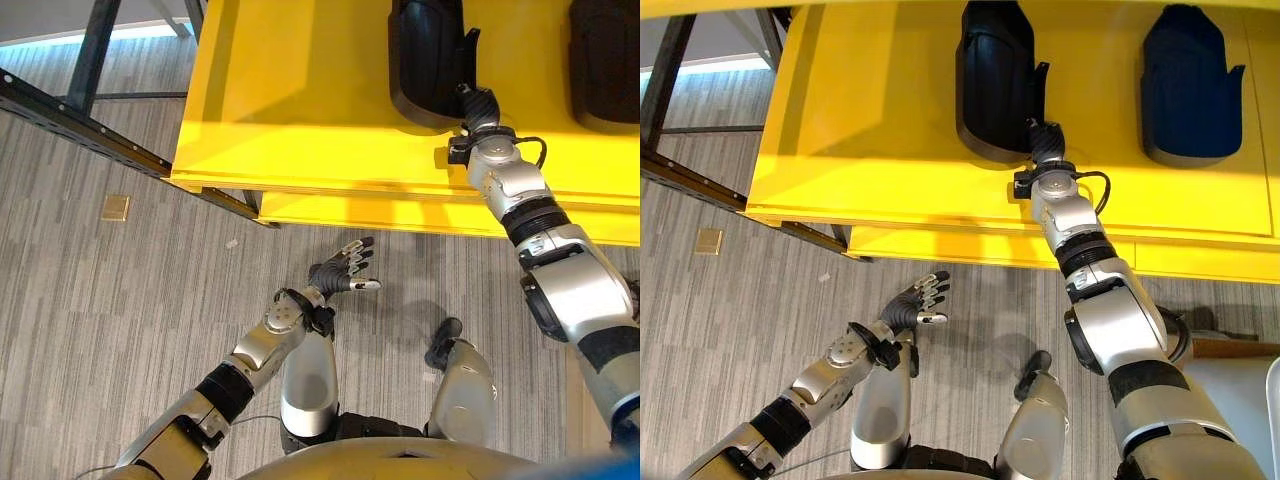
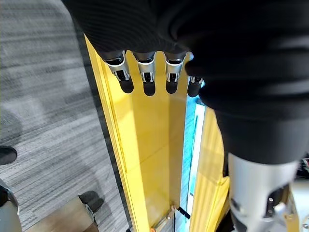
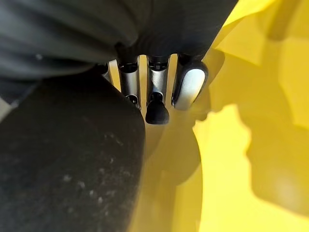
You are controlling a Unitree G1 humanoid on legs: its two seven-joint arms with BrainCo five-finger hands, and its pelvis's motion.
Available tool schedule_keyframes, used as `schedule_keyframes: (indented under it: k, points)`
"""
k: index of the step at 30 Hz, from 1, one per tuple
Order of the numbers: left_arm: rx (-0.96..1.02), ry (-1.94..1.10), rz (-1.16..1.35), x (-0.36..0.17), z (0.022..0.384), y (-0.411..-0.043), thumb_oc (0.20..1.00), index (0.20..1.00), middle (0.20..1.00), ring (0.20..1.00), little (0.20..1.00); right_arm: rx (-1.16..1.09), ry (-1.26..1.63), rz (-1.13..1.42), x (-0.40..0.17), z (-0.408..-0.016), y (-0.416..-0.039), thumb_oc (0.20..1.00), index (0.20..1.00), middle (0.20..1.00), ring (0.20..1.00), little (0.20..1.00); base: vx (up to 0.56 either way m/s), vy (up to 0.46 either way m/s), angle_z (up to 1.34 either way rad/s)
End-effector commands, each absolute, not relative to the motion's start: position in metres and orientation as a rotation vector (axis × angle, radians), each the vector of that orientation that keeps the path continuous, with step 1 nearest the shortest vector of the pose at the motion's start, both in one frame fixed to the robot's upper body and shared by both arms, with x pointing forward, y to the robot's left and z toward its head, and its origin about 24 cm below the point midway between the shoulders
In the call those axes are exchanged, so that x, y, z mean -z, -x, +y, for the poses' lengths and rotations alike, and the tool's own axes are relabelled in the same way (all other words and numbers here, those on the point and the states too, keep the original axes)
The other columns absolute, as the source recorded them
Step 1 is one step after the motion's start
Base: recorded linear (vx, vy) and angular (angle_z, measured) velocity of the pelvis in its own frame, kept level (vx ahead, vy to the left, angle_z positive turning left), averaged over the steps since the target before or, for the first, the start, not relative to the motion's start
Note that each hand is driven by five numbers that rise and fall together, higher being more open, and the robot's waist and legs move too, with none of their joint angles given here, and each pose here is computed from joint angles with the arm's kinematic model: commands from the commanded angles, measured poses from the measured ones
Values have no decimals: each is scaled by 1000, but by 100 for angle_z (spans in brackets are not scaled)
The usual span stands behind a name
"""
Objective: Move parts from the plastic box to the shelf.
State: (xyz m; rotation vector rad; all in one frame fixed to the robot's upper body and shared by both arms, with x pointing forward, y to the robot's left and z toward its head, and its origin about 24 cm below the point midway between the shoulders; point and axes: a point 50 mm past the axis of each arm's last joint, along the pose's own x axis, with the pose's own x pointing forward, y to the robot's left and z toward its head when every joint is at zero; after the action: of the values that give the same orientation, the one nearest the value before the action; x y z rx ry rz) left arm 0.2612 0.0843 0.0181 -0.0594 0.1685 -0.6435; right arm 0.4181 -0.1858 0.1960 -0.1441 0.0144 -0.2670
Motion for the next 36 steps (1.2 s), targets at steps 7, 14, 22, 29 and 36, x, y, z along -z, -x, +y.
schedule_keyframes:
  k: [7,14,22,29,36]
  points:
    - [604,130,37,-47,72,-260,1000,1000,1000,1000,1000,369,139,-78,-240,-205,-419,200,200,200,200,200,-36,40,-11]
    - [609,99,67,-39,82,-253,1000,1000,1000,1000,1000,424,388,-162,-273,-220,-417,200,200,200,200,200,14,4,0]
    - [616,88,84,-34,81,-250,1000,1000,1000,1000,1000,360,424,-188,-283,-196,-422,200,200,200,200,200,25,10,5]
    - [597,106,82,-36,74,-253,1000,1000,1000,1000,1000,350,246,-53,-246,-181,-426,200,200,200,200,200,23,41,-1]
    - [602,110,77,-34,72,-252,1000,1000,1000,1000,1000,300,301,-87,-237,-172,-424,200,200,200,200,200,-14,11,-2]
